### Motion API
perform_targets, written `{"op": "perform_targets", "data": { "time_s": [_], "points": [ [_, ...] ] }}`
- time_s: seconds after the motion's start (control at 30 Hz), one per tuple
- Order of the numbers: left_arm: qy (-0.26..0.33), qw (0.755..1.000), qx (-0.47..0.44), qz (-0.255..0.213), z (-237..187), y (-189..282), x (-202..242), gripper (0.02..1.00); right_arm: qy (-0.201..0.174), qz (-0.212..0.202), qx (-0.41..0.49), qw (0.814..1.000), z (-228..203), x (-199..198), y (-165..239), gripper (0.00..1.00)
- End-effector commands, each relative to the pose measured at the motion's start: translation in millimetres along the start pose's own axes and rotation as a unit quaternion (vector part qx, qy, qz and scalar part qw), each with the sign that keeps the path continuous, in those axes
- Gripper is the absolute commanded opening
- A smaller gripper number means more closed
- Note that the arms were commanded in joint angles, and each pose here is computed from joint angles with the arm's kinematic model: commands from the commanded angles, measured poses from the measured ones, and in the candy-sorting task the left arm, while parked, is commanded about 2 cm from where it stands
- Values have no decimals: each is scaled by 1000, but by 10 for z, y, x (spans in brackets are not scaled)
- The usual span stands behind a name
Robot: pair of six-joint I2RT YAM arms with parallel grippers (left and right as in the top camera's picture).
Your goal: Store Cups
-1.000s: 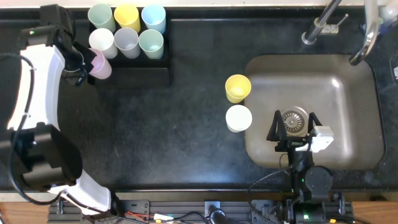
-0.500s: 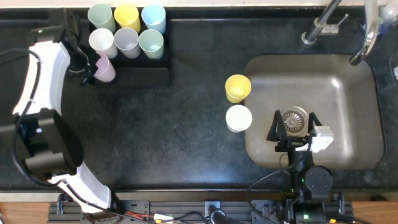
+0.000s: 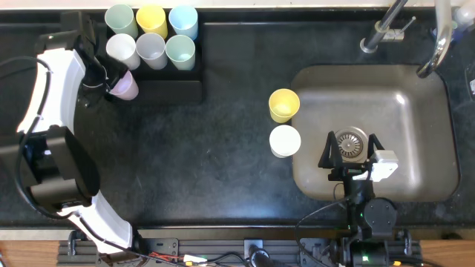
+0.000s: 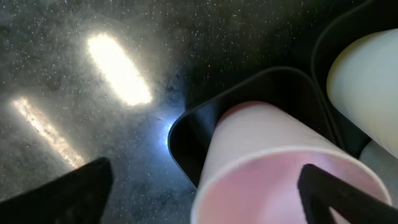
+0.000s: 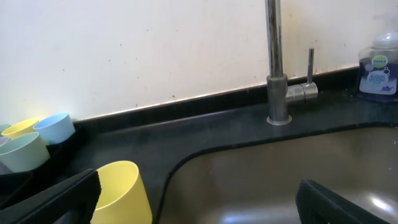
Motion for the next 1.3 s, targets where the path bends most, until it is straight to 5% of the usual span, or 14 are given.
{"op": "perform_targets", "data": {
  "time_s": [0.03, 0.27, 0.4, 0.67, 0.73, 0.93, 1.3],
  "points": [
    [5, 1000, -13, 1, 27, 92, 45, 1000, -2, 2, 1, 1000, -36, -1, -4, 998],
    [3, 995, -63, -81, -52, 891, 100, 1000, -2, 2, 1, 1000, -35, -1, -4, 998],
    [-72, 982, -71, -157, -389, 1305, -137, 1000, -2, 2, 1, 1000, -36, -2, -4, 996],
    [-291, 923, -51, -248, -1916, 1455, -1221, 1000, -2, 2, 1, 1000, -36, -2, -4, 998],
    [-319, 911, -27, -261, -2357, 1373, -1428, 917, -2, 2, 1, 1000, -36, -2, -4, 998],
    [-396, 883, 37, -249, -3280, 1064, -1677, 978, -2, 2, 1, 1000, -35, -1, -4, 996],
    [-412, 886, 74, -198, -3463, 571, -1699, 1000, -2, 2, 1, 1000, -35, -1, -4, 998]
  ]
}}
Point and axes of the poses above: each gripper's point midway between its finger pads, its own y axis back along the fingers, its own x axis along the line the jaws close on, z = x × y, the point moved 5 cm from there along y, back along the fingers, and after that the axes turned 2 degrees about -y, right-handed, at the moved point
